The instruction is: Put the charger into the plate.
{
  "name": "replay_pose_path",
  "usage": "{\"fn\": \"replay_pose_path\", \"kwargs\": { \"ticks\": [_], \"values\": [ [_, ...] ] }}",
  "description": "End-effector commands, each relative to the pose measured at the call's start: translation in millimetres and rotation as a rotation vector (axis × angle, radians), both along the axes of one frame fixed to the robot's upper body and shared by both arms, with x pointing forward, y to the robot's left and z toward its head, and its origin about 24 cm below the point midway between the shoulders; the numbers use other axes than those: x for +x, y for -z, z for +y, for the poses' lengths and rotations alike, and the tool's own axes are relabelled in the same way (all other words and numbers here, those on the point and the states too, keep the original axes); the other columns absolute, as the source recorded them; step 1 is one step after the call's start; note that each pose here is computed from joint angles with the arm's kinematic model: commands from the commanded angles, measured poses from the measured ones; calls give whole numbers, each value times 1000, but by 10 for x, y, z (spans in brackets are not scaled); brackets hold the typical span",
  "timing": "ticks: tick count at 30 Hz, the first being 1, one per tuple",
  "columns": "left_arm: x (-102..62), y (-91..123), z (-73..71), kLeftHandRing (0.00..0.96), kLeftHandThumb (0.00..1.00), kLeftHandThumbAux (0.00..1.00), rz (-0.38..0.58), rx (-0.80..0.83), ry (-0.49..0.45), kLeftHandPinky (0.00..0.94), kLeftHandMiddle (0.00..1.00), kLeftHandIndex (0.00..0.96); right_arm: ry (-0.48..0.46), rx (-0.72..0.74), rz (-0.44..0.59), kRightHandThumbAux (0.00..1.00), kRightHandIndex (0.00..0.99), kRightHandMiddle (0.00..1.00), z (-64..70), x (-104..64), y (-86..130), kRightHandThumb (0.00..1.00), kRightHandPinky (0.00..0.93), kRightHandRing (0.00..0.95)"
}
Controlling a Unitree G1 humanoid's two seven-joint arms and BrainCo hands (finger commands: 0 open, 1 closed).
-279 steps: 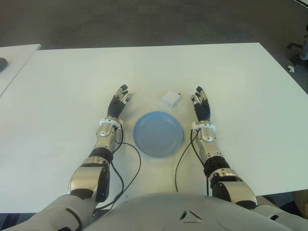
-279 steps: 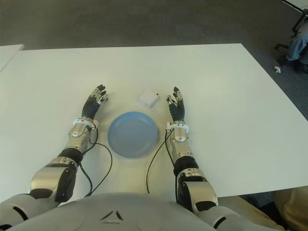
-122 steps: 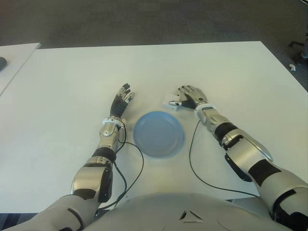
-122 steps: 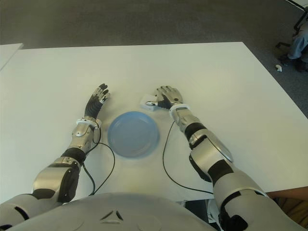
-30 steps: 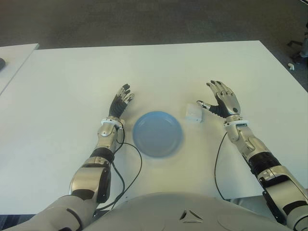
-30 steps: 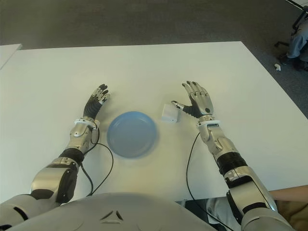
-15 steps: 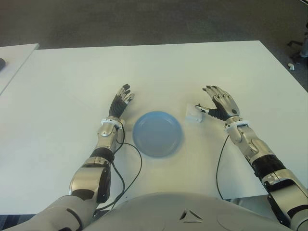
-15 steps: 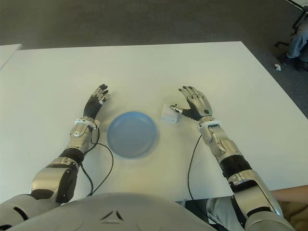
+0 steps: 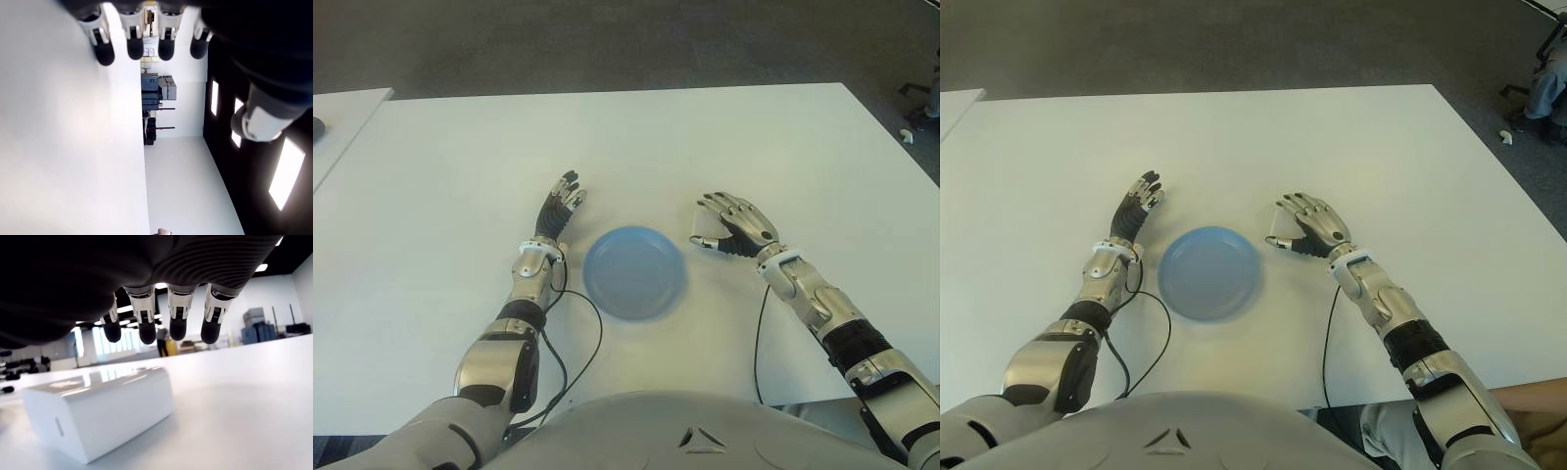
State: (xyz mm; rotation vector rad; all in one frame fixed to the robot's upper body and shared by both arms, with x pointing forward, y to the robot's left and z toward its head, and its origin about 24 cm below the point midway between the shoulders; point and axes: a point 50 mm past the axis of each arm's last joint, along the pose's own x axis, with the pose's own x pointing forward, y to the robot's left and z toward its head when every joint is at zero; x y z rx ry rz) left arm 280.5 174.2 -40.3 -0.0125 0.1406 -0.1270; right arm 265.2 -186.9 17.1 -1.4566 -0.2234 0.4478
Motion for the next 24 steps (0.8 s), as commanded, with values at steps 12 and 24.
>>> {"fn": "replay_pose_path", "kwargs": {
  "ticks": [12,24],
  "values": [
    [-562,632,-54,0,38,560,401,-2,11,31,0,0,-180,-156,173,73,0,0,124,-62,123,250,0,0],
    [-558,628,-61,0,43,550,399,-19,18,25,0,0,-249,-234,231,74,0,0,214,-11,211,267,0,0]
  ]
}}
